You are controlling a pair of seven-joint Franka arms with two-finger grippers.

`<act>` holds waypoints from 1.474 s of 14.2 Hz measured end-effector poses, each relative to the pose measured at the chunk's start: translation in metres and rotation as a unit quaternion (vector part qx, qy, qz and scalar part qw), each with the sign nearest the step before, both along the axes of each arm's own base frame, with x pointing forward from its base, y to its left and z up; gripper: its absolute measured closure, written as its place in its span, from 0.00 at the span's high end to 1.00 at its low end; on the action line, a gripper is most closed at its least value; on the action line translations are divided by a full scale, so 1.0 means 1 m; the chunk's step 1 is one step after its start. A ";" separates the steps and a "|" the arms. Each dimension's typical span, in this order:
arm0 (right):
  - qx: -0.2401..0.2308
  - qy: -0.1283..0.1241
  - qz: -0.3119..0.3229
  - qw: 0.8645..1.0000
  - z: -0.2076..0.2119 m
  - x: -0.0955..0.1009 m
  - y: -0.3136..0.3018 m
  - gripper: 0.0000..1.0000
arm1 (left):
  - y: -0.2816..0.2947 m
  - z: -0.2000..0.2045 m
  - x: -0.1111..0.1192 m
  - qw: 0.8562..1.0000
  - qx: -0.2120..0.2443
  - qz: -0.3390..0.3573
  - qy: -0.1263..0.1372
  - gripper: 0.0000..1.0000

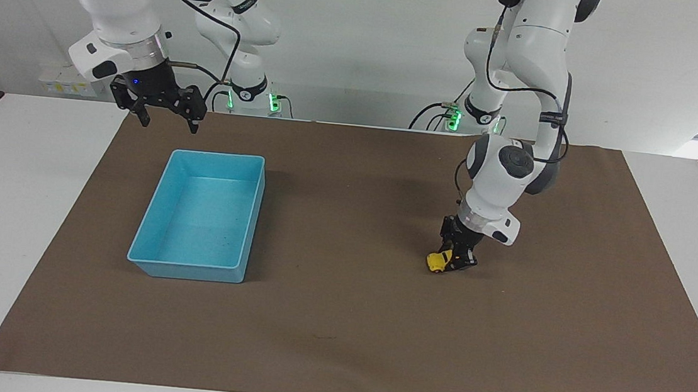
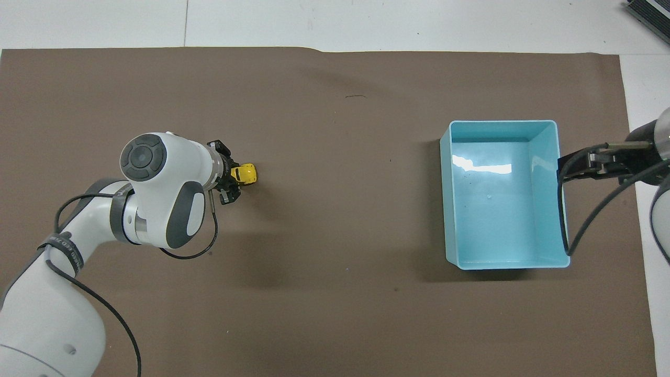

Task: Wind up and store yellow beetle car
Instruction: 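Press the car down and drag it back away from the bin, then lift the left gripper off the car, letting it roll toward the bin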

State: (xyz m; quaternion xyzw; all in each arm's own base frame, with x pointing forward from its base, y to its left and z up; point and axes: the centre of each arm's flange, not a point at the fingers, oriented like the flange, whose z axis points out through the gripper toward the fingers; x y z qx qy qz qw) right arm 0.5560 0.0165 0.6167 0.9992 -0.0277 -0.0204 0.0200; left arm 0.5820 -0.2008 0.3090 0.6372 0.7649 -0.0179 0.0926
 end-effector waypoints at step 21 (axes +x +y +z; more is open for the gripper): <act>0.000 0.000 -0.002 1.000 0.000 0.000 -0.003 1.00 | -0.011 0.155 0.043 0.984 0.003 -0.165 -0.072 1.00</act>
